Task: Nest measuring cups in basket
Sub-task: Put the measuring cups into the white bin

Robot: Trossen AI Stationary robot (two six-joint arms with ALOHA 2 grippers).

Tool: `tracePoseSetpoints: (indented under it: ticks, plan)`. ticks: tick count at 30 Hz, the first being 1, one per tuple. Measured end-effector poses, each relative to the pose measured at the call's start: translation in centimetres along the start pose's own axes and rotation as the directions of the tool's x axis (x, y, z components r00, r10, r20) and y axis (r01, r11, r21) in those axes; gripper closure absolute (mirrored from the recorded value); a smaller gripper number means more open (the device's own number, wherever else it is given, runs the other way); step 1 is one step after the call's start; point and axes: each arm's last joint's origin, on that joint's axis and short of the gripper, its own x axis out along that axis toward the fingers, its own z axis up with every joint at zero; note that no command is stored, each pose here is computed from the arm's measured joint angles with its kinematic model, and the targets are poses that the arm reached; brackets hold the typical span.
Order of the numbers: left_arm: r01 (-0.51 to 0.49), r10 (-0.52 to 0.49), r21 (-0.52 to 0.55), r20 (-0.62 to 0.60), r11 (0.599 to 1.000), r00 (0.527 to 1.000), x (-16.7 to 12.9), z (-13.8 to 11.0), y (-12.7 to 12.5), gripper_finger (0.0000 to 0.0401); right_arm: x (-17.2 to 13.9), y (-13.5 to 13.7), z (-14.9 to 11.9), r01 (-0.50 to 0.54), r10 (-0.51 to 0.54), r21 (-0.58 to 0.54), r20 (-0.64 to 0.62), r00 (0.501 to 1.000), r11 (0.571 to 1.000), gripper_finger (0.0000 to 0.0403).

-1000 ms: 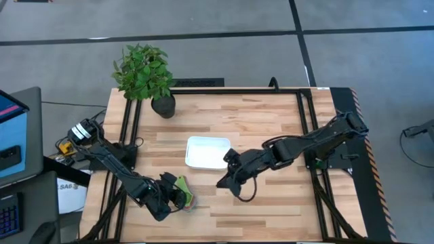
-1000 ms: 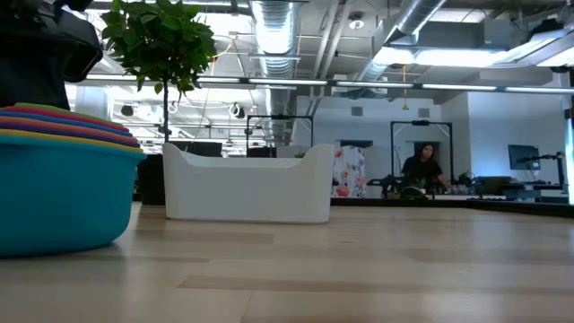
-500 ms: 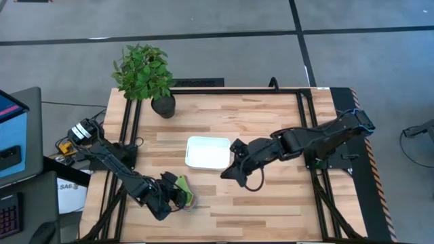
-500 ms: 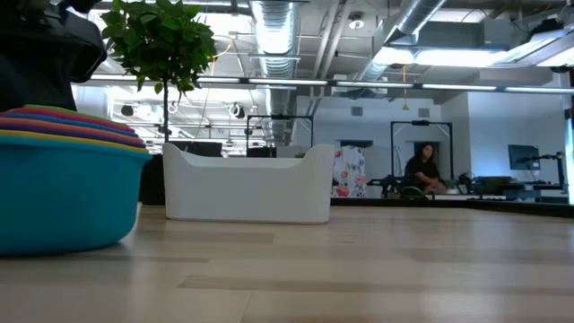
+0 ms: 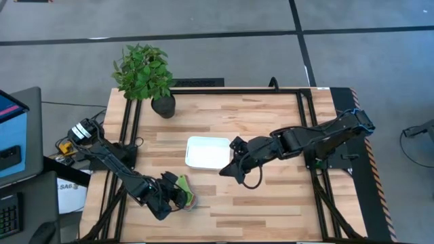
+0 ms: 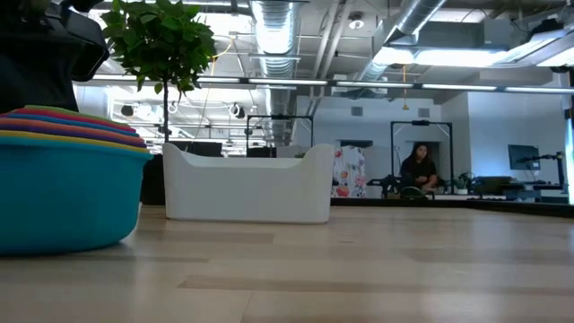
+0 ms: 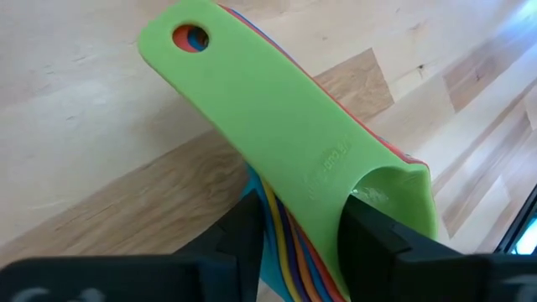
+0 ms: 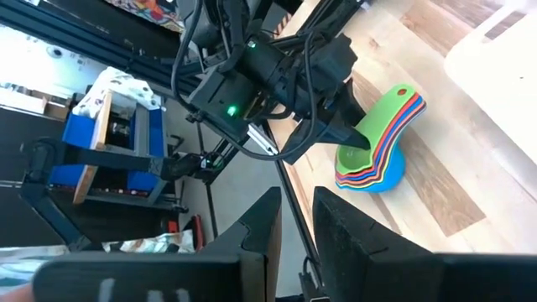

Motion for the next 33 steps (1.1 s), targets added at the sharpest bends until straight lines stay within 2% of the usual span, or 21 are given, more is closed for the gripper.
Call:
tracePoseSetpoints:
  ticks: [7, 23, 28, 33]
  plan:
    - [0.021, -0.021, 0.014, -0.017, 1.0, 1.0, -1.1, 0.7, -0.1, 0.0289, 0.0, 0.0, 0.0, 0.001, -0.001, 0.0, 0.002, 1.0, 1.0, 0.0308]
    - [0.099, -0.098, 0.017, -0.031, 0.995, 0.995, -5.0, 4.3, -0.3, 0.0286, 0.0, -0.3, 0.5, 0.008, -0.008, -0.022, 0.011, 1.0, 1.0, 0.0308]
    - [0.155, -0.155, 0.005, -0.001, 0.988, 0.988, -6.3, 6.4, -0.5, 0.0286, 0.0, -0.3, 0.5, 0.01, -0.01, -0.036, 0.01, 1.0, 0.999, 0.0308]
    - [0.209, -0.21, 0.019, 0.07, 0.978, 0.975, -7.3, 9.6, -0.7, 0.0286, -0.7, -0.1, 0.5, 0.006, -0.005, -0.043, 0.009, 1.0, 0.999, 0.0308]
